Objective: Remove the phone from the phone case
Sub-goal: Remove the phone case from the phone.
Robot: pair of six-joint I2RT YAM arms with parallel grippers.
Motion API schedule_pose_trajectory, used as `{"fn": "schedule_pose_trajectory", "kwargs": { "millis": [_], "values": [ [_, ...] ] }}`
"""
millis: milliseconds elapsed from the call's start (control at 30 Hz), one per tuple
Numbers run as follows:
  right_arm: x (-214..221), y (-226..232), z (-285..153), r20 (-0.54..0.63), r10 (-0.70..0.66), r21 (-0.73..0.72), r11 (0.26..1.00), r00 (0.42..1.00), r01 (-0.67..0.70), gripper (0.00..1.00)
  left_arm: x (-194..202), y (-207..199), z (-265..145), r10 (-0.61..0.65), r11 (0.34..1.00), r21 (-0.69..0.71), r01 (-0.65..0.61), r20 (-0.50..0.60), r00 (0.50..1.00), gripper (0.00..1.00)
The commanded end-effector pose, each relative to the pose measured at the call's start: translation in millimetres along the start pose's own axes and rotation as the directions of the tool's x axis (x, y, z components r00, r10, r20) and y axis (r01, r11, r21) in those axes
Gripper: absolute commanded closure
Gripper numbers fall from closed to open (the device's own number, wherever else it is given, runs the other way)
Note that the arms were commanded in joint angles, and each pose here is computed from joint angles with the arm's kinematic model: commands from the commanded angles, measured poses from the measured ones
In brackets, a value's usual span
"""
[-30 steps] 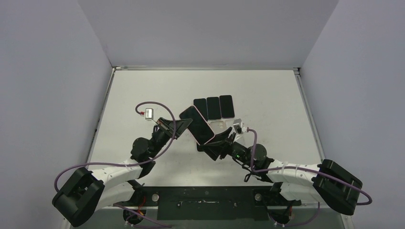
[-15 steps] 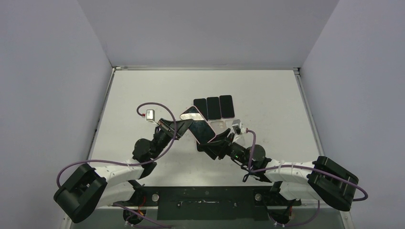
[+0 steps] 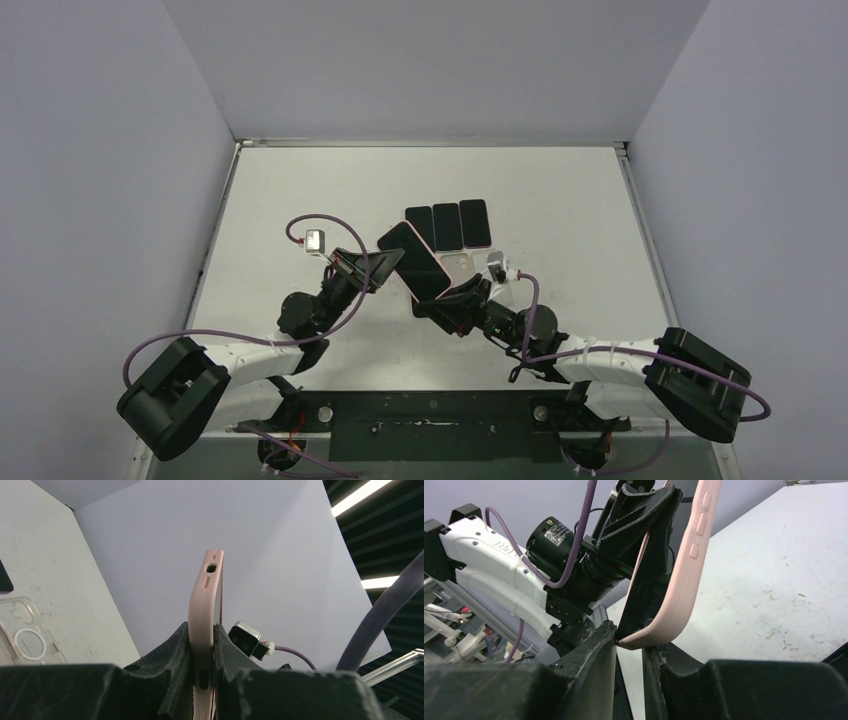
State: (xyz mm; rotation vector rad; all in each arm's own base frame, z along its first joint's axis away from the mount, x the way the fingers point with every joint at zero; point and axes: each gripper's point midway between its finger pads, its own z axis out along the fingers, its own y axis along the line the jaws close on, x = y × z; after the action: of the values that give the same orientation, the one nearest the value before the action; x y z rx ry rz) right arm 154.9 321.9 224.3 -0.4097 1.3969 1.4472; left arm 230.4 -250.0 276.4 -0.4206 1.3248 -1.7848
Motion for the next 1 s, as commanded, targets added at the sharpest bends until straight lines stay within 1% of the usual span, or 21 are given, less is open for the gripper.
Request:
{"fn": "schedule_pose_trajectory", "kwargs": {
  "millis": [0, 67, 267, 467, 800, 967],
  "values": [
    [-19.4, -4.3, -1.5, 0.060, -0.172, 0.005, 0.985, 0.983, 0.172, 0.98, 4.9, -9.8, 2.5, -0.004, 0.999, 0.039, 0.005, -0.026, 1.000, 1.00],
    [-17.8, -6.0, -2.4, 0.039, -0.220, 0.007, 0.975, 0.975, 0.220, 1.00, 8.7, -8.9, 3.9, -0.005, 0.999, 0.035, 0.007, -0.049, 0.999, 1.00],
    [-17.2, -10.7, -4.7, -0.012, -0.348, 0.012, 0.937, 0.937, 0.349, 1.00, 15.3, -8.4, 8.1, -0.004, 0.999, 0.034, 0.007, -0.090, 0.996, 1.00],
    [-12.6, -14.2, -5.4, -0.056, -0.431, -0.015, 0.902, 0.901, 0.431, 1.00, 19.7, -9.1, 11.5, -0.009, 0.999, 0.046, 0.015, -0.120, 0.993, 1.00],
    [-6.7, -20.1, -1.7, -0.099, -0.483, -0.076, 0.875, 0.870, 0.477, 1.00, 26.0, -18.3, 12.3, -0.018, 0.993, 0.108, 0.038, -0.178, 0.984, 1.00],
    [-6.1, -27.3, -1.4, -0.117, -0.500, -0.069, 0.866, 0.858, 0.495, 1.00, 26.8, -23.4, 12.5, -0.006, 0.991, 0.127, 0.031, -0.192, 0.981, 1.00]
  ]
}}
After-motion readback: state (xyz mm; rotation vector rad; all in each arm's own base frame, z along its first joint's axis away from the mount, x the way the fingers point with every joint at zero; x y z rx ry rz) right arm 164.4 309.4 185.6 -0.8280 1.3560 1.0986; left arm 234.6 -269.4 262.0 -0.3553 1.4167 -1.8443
